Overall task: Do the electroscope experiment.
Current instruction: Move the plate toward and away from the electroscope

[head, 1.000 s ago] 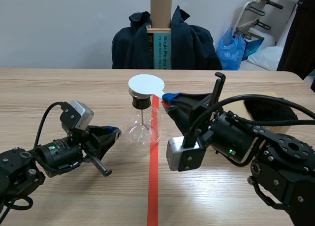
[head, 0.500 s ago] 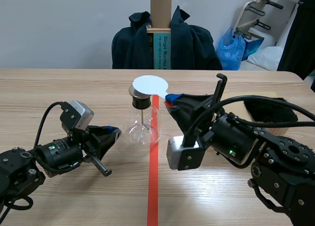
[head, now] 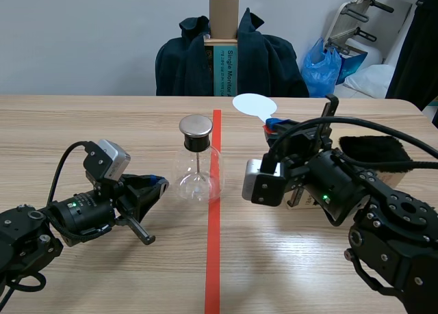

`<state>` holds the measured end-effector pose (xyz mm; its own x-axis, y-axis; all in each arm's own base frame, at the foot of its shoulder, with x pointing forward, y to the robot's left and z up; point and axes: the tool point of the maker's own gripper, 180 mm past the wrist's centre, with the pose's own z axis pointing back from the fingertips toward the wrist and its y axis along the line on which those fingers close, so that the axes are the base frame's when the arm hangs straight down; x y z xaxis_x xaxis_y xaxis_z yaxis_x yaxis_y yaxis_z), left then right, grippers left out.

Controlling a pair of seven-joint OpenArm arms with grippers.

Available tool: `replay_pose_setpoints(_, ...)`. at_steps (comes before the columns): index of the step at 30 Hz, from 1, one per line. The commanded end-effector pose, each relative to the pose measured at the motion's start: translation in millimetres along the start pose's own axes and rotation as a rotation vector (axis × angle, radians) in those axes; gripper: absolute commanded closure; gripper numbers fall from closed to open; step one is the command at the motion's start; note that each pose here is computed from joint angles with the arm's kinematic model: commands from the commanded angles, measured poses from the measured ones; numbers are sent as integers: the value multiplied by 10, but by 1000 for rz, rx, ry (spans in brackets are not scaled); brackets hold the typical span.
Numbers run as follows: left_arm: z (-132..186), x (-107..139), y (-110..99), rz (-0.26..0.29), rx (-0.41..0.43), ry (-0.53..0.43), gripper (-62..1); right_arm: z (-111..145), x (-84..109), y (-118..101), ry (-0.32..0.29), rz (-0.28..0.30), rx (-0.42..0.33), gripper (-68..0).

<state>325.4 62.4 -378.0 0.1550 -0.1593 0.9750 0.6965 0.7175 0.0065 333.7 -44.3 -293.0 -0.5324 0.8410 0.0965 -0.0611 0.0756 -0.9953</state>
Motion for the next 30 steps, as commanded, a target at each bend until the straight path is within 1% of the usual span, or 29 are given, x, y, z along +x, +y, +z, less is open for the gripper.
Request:
replay_pose_setpoints(1, -14, 145, 77, -11, 12, -45, -32, -23, -97, -118, 26, 14, -36, -8)
replay_pose_setpoints(6, -14, 145, 77, -11, 12, -45, -32, -18, -187, -119, 76, 14, -36, -8)
replay_pose_setpoints(11, -14, 145, 77, -11, 12, -45, -32, -21, -188, -126, 74, 15, -37, -8)
replay_pose_setpoints(13, -14, 145, 77, -11, 12, -45, -32, -26, -161, -130, 58, 16, -39, -8)
replay_pose_setpoints(19, -14, 145, 77, -11, 12, -45, -32, -53, -44, -177, -13, 25, -54, -8)
replay_pose_setpoints(22, -14, 145, 77, -11, 12, -45, -32, -56, 42, -184, -63, 28, -55, -8)
replay_pose_setpoints(30, -14, 145, 77, -11, 12, -45, -32, -8, 359, -173, -241, 33, -53, -8)
